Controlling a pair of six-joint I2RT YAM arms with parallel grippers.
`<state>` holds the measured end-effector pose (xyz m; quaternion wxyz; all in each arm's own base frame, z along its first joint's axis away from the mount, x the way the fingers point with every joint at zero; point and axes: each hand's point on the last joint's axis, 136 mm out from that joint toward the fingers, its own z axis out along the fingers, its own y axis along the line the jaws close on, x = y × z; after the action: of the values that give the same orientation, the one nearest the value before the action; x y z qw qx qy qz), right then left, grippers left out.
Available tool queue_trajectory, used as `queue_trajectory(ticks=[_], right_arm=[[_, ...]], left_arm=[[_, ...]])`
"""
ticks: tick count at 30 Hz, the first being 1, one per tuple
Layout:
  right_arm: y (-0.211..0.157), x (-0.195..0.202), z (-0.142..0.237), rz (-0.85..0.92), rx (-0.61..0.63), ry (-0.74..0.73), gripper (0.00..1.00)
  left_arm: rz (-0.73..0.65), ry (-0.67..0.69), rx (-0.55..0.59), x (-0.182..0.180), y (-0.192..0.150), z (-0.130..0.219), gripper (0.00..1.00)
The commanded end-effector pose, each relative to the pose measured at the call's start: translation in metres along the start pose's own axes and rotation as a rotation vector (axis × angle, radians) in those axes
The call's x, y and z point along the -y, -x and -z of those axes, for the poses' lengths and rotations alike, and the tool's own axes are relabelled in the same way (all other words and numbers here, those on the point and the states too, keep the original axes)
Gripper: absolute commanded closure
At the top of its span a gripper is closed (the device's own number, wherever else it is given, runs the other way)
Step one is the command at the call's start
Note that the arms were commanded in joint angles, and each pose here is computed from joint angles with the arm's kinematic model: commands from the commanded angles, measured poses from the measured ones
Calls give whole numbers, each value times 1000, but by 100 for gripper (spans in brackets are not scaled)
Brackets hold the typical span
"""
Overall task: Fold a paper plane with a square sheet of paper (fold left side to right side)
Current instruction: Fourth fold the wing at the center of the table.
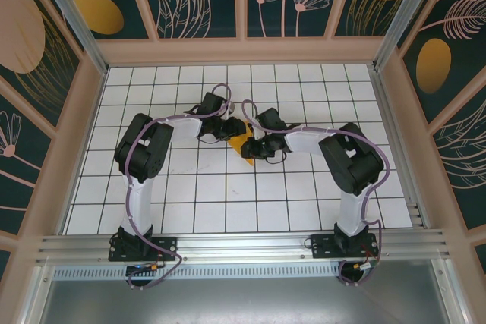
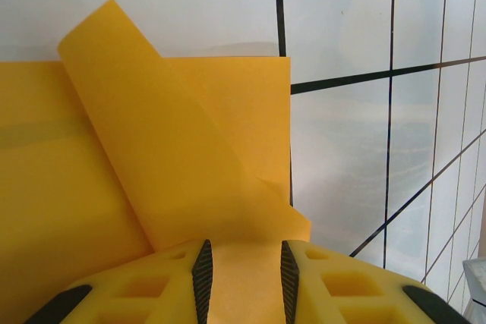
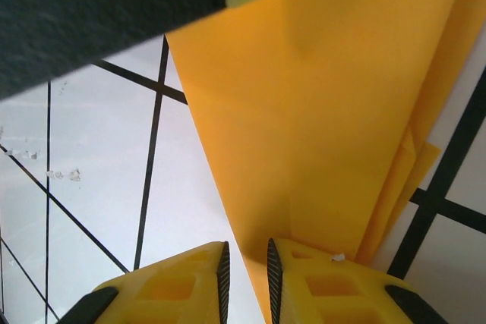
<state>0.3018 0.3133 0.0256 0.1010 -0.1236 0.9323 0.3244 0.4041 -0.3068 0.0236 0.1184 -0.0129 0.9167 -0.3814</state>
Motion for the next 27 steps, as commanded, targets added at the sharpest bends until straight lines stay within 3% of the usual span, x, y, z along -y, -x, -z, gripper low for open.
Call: queue_trajectory(ticks=[1, 27], right_arm=[[-27, 9, -4, -14, -90, -45, 76], [-88, 37, 6, -77, -245, -151, 83]], left_arm=[[51, 112, -59, -41, -24, -14, 66], [49, 119, -61, -44, -24, -16, 66]])
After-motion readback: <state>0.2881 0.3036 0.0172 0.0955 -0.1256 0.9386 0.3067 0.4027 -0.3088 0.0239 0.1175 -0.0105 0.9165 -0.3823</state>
